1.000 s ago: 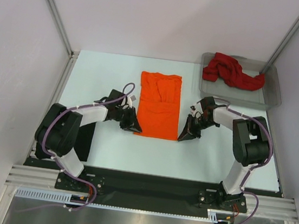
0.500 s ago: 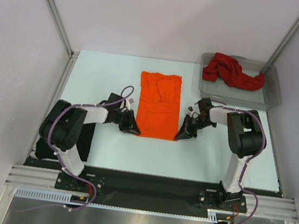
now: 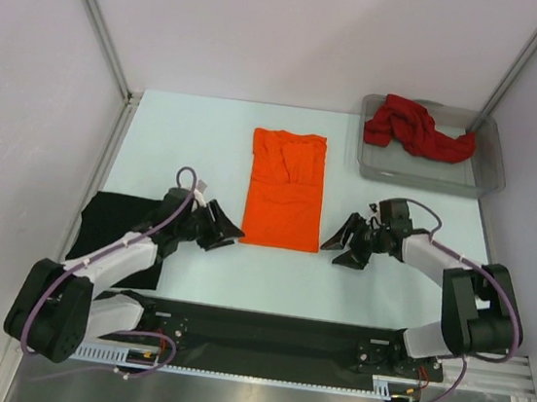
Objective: Fold and stack the t-shirts
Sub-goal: Fold the tshirt
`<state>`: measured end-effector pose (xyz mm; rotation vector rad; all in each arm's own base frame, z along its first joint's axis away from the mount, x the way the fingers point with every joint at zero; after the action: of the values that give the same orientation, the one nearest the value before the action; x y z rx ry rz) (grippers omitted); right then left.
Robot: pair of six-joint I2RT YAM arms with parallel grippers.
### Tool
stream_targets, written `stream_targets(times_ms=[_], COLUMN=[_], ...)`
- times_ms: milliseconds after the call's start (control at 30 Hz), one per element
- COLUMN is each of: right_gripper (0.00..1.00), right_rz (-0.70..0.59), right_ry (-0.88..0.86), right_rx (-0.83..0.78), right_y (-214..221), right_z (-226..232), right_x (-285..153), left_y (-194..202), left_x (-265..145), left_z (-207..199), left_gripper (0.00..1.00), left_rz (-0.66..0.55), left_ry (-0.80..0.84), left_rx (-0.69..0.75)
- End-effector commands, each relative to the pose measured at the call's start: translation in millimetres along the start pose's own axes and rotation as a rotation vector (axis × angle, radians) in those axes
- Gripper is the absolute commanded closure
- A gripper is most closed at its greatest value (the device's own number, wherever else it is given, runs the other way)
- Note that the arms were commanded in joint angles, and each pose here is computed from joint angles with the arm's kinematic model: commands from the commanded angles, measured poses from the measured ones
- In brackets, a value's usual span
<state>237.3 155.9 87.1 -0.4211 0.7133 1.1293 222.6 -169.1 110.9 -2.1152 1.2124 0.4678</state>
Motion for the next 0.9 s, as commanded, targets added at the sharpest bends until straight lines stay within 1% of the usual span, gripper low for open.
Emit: stream_targets(times_ms=[0, 33, 67, 100, 167, 200, 267, 300, 333, 400, 433, 567, 633, 667, 867], right_gripper=[0.36, 0.35, 0.34, 0.34, 0.36, 0.45, 0.52, 0.57, 0.59, 0.63, 0.64, 0.62, 0.61, 0.61, 0.6], right_rz=[-0.19, -0.226, -0.244, -0.277, -0.306, -0.318, -0.328, -0.335, -0.336, -0.346, -0.341, -0.329, -0.328, -0.325, -0.277], right_ry=[-0.117, -0.156, -0.169, -0.15, -0.134, -0.12, -0.1, -0.089, -0.086, -0.063, -0.048, -0.021, -0.005, -0.005, 0.007], right_rx=[0.157, 0.174, 0.216, 0.215, 0.217, 0.229, 0.242, 0.253, 0.254, 0.267, 0.279, 0.318, 0.336, 0.341, 0.36], right_y=[-11.2, -11.8, -12.3, -11.8, -11.5, -10.7, -10.2, -10.5, -10.3, -11.3, -9.9, -5.6, -3.8, -3.2, 2.4], right_z=[23.2, 24.5, 28.5, 30.2, 32.1, 31.2, 29.9, 28.3, 28.0, 22.9, 19.8, 12.8, 8.5, 8.1, 3.4], right_x=[2.5, 5.8, 6.8, 11.2, 15.4, 19.4, 23.0, 25.2, 26.6, 28.5, 29.8, 32.0, 33.4, 34.2, 44.7], left_y=[8.6, 11.5, 16.5, 15.0, 17.1, 15.6, 13.0, 13.5, 12.5, 12.1, 11.0, 11.8, 12.7, 8.0, 9.1], left_x=[5.0, 6.4, 8.0, 9.5, 13.5, 15.3, 21.6, 23.8, 27.4, 30.0, 32.3, 38.8, 41.1, 42.3, 49.4], left_z=[2.7, 4.6, 9.0, 12.3, 11.5, 11.9, 16.7, 17.0, 22.3, 24.9, 29.2, 37.4, 39.6, 36.3, 40.6], left_gripper=[0.48, 0.48, 0.48, 0.48, 0.47, 0.46, 0.45, 0.46, 0.46, 0.45, 0.45, 0.47, 0.47, 0.48, 0.49], left_rz=[-0.105, -0.125, -0.145, -0.182, -0.194, -0.2, -0.206, -0.2, -0.207, -0.227, -0.252, -0.254, -0.243, -0.253, -0.242], left_ry=[0.012, 0.018, 0.028, 0.014, 0.004, -0.012, -0.083, -0.097, -0.137, -0.15, -0.153, -0.196, -0.231, -0.232, -0.259], left_rx=[-0.249, -0.294, -0.38, -0.41, -0.433, -0.432, -0.441, -0.449, -0.462, -0.501, -0.535, -0.595, -0.6, -0.596, -0.62])
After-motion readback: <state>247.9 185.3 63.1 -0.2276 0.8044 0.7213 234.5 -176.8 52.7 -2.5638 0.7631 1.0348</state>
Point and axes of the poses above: each gripper's point midway between its finger pads, its own x axis out along the fingers, its own z axis along the line the jaws close on, y = z × x, the point moved 4 cm from there along -x, back along the fingers, and after that the axes turned 5 degrees about x, right-handed, at the moved point
